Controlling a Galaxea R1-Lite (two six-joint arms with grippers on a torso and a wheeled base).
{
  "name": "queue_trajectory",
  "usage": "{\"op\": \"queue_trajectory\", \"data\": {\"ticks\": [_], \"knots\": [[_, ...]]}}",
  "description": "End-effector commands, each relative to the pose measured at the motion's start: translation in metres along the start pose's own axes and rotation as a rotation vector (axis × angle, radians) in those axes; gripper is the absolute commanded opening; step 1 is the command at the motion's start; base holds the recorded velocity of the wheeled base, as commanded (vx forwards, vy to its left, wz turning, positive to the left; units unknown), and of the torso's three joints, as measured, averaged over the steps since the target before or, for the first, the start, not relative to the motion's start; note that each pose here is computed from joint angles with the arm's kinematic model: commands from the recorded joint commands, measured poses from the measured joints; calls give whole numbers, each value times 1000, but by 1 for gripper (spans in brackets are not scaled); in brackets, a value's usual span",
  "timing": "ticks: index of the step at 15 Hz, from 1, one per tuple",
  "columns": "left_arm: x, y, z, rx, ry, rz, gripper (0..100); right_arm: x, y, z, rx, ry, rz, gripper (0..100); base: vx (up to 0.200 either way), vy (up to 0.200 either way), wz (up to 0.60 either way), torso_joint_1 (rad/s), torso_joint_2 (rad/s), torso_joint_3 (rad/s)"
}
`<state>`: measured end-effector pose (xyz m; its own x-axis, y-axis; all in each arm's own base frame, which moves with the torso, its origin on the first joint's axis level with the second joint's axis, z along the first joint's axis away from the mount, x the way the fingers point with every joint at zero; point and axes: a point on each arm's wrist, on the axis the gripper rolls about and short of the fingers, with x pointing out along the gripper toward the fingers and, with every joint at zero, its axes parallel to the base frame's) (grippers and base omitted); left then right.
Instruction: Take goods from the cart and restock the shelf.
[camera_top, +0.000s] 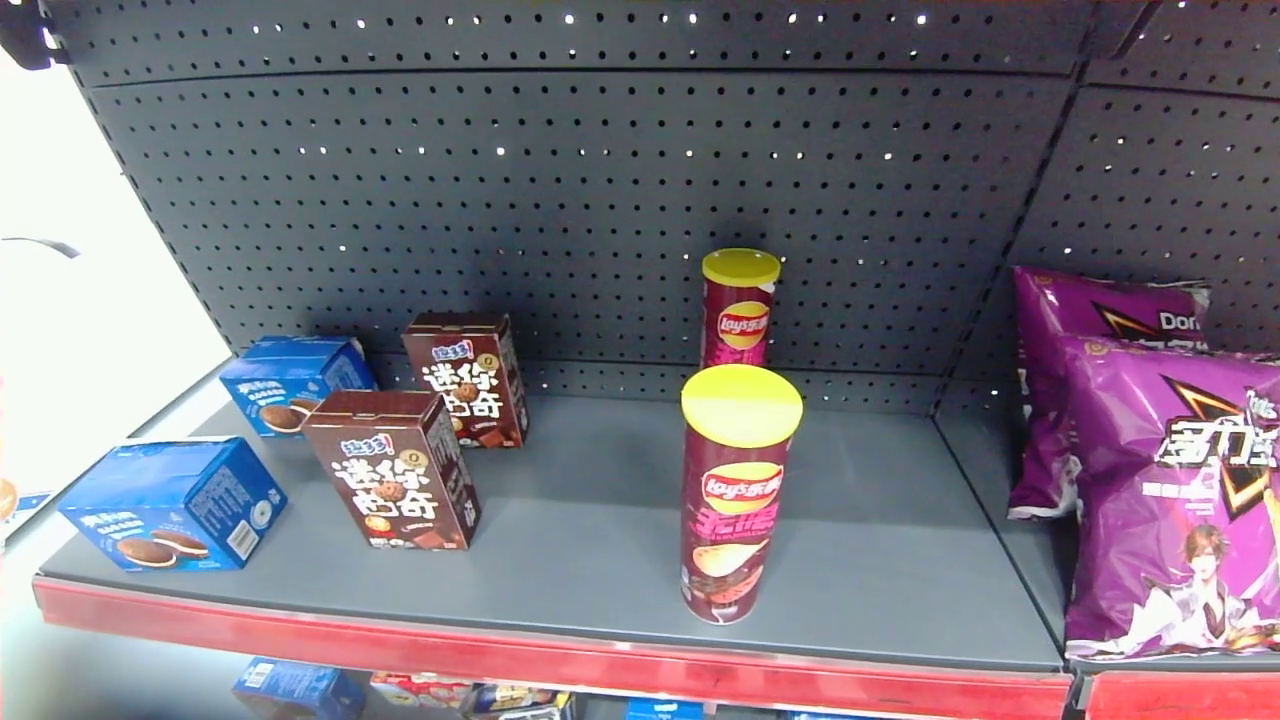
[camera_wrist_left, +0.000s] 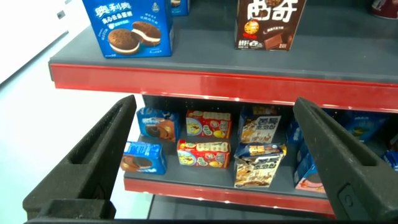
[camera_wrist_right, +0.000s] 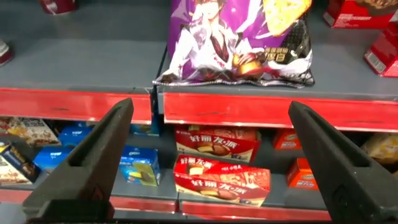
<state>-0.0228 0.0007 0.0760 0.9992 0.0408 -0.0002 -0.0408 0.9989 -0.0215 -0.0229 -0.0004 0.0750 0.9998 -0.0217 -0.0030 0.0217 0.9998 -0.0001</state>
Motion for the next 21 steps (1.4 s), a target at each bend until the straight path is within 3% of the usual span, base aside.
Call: {"op": "queue_trajectory", "data": {"ticks": [1,6,9,21], "knots": [[0,0,0,-3,0,5,100,0,0,0,0,2,0,100,0,0,0,0,0,0],[0,0,0,-5,0,5,100,0,0,0,0,2,0,100,0,0,0,0,0,0],[0,0,0,-2,0,4,100,0,0,0,-2,2,2,100,0,0,-600,1,1,1],[0,0,0,-5,0,5,100,0,0,0,-5,0,5,100,0,0,0,0,0,0]]}}
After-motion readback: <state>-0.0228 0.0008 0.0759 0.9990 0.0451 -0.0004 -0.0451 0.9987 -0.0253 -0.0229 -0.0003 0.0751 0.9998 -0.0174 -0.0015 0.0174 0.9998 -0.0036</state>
